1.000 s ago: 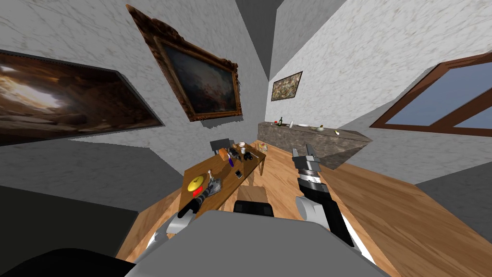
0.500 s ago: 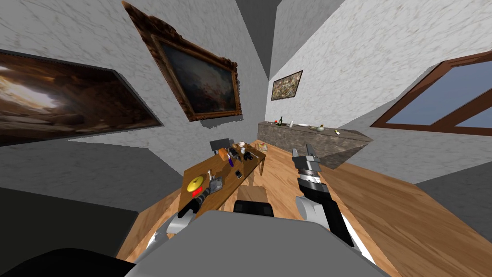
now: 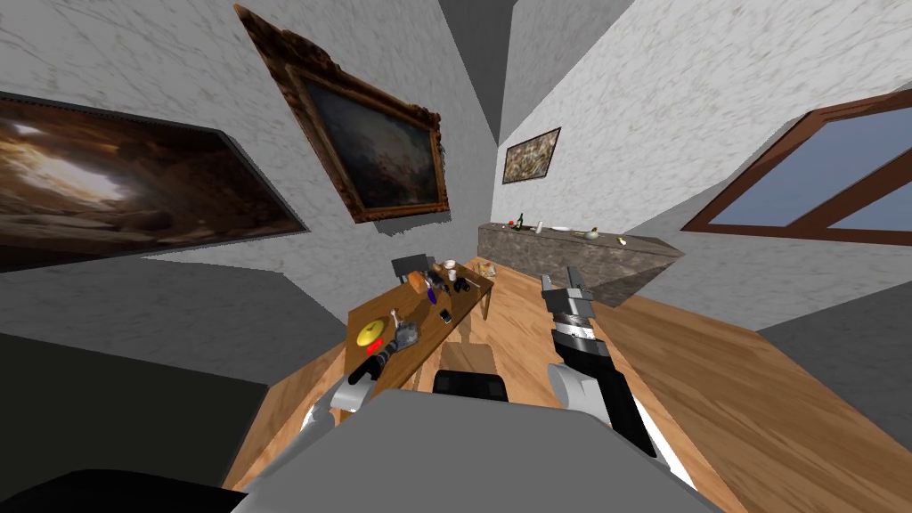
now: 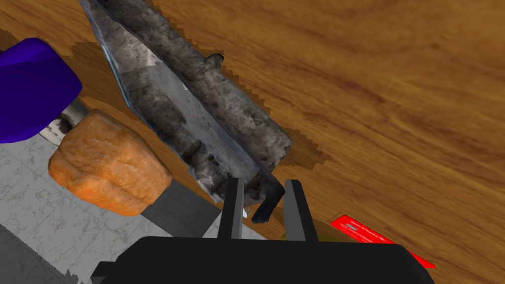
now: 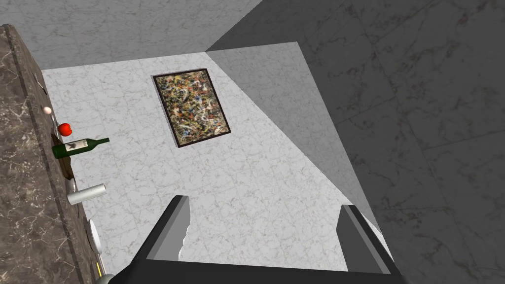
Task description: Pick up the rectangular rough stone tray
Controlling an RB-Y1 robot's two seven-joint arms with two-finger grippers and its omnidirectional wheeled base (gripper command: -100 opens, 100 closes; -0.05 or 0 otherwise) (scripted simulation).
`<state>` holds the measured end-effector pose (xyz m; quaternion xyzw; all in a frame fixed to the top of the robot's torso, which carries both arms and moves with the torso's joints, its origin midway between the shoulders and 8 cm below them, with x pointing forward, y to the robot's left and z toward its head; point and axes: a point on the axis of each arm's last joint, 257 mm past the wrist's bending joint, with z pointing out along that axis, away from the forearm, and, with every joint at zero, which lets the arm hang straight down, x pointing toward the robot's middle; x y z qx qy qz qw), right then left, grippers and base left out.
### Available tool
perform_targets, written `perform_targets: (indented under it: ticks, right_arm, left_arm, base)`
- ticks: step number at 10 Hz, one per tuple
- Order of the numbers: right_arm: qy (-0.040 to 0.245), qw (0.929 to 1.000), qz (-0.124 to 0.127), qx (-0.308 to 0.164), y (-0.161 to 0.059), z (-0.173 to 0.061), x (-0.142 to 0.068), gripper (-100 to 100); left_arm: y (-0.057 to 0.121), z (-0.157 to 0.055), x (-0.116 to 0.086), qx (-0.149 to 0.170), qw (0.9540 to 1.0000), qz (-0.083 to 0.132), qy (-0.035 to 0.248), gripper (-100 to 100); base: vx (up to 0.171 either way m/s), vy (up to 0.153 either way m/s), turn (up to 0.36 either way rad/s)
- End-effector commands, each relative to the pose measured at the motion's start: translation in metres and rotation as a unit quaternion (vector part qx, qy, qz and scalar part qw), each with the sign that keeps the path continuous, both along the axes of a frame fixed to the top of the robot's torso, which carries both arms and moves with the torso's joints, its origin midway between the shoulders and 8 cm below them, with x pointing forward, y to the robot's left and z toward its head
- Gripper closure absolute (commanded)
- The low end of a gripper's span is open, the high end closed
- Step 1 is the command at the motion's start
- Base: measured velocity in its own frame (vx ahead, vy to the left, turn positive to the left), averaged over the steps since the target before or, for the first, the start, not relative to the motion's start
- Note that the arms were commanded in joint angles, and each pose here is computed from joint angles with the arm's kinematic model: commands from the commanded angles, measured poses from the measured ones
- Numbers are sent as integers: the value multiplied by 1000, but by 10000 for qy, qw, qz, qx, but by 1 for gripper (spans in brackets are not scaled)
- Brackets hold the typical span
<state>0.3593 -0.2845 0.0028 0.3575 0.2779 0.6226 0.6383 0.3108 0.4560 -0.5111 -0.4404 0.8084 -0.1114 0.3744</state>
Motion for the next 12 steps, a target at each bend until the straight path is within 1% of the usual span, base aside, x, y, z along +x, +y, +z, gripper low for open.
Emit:
perform_targets:
  ticks: [1, 2, 3, 4, 5, 6, 7, 8, 9, 10, 11, 12]
  right_arm:
    - [0, 10000, 0, 0, 0, 0, 0, 0]
    - [0, 10000, 0, 0, 0, 0, 0, 0]
    - [0, 10000, 0, 0, 0, 0, 0, 0]
    - [0, 10000, 0, 0, 0, 0, 0, 0]
    - [0, 10000, 0, 0, 0, 0, 0, 0]
    - [0, 10000, 0, 0, 0, 0, 0, 0]
    - [0, 10000, 0, 0, 0, 0, 0, 0]
    - [0, 10000, 0, 0, 0, 0, 0, 0]
    - [0, 10000, 0, 0, 0, 0, 0, 0]
    - [0, 10000, 0, 0, 0, 0, 0, 0]
    - [0, 10000, 0, 0, 0, 0, 0, 0]
    - [0, 10000, 0, 0, 0, 0, 0, 0]
  left_arm:
    - [-8, -2, 10, 24, 10000, -23, 23, 100]
    - [-19, -2, 26, -96, 9999, 55, 21, 100]
    - [-18, -2, 26, 16, 10000, -28, 36, 100]
    - [-29, -1, 42, -79, 10000, 42, 34, 100]
    - [-27, -1, 42, 28, 10000, -33, 45, 100]
    - [-38, 1, 58, -58, 10000, 41, 38, 100]
    - [-37, 1, 59, 36, 10000, -21, 47, 100]
    - [-47, 3, 74, -30, 10000, 50, 39, 100]
    - [-46, 4, 75, 52, 10000, -1, 41, 100]
    - [-57, 8, 91, -7, 10000, 74, 26, 100]
    - [-56, 8, 91, 76, 10000, 26, 28, 100]
    - [-66, 12, 106, 13, 9999, 114, 12, 100]
  base:
    - [-88, 52, -4]
    - [-117, 52, -5]
    - [-91, 41, -23]
    - [-98, 49, 2]
    - [-77, 46, -20]
    - [-81, 49, 0]
    - [-84, 42, -19]
    - [-129, 50, 1]
    - [-99, 48, -13]
    - [-98, 58, -6]
    - [-81, 44, -14]
    - [-109, 47, 0]
